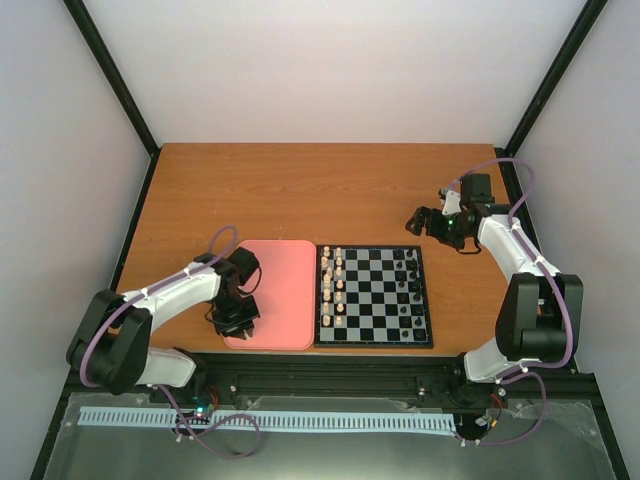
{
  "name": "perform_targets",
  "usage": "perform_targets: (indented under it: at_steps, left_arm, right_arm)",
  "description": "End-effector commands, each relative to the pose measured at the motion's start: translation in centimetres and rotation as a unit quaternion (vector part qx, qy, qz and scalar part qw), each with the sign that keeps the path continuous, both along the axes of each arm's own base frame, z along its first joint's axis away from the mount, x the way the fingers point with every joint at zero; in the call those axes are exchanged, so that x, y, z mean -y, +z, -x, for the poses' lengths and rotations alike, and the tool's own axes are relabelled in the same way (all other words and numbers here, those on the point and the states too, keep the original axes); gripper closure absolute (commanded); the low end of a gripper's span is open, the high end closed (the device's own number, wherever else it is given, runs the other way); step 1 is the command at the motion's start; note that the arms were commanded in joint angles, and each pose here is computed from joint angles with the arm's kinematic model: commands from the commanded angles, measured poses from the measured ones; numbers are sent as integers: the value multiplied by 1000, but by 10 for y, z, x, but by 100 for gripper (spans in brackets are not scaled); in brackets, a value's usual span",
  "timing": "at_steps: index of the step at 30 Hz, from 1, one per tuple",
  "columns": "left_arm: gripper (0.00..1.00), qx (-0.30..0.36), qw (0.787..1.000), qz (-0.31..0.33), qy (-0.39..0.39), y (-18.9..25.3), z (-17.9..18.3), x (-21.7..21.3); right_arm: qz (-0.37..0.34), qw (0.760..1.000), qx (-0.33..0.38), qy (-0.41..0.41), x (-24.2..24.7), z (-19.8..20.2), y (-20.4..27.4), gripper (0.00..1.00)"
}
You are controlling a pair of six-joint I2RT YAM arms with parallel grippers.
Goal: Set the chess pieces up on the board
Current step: Pick up the chess piece from the storage box, then place the chess piece on the chessboard.
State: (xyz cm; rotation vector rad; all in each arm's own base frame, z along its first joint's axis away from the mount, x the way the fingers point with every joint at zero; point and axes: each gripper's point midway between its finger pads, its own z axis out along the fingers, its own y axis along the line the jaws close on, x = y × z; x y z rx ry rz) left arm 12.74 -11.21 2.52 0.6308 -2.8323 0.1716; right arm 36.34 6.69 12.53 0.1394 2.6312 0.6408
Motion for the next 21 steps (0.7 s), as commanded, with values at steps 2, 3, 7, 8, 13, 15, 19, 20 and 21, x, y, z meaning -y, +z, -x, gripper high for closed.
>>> perform_targets:
  at_steps: [2, 3, 7, 8, 13, 15, 19, 20, 21]
  left_arm:
    - [96, 26, 999, 26, -31, 30, -12, 15]
    - [96, 30, 998, 28, -44, 37, -14, 20]
    - [97, 38, 990, 39, -129, 62, -13, 62]
    - [98, 42, 985, 42, -161, 68, -9, 79]
    - [99, 60, 959, 37, -275, 88, -8, 147]
    - [99, 60, 947, 41, -312, 90, -5, 172]
    - [99, 62, 924, 48, -373, 91, 11, 212]
    - [99, 61, 919, 42, -386, 89, 14, 217]
    - [99, 60, 914, 35, -400, 85, 17, 222]
  right_arm:
    - [8, 1000, 12, 3, 1, -5, 5, 0]
    - [9, 1000, 12, 2, 2, -5, 5, 0]
    - [13, 1000, 12, 0, 3, -5, 5, 0]
    - [14, 1000, 12, 0, 4, -5, 5, 0]
    - [18, 1000, 14, -1, 5, -5, 6, 0]
    - [18, 1000, 15, -1, 5, -6, 8, 0]
    - [21, 1000, 18, 0, 6, -6, 11, 0]
    - [22, 1000, 18, 0, 6, -6, 11, 0]
    - [23, 1000, 19, 1, 6, -6, 11, 0]
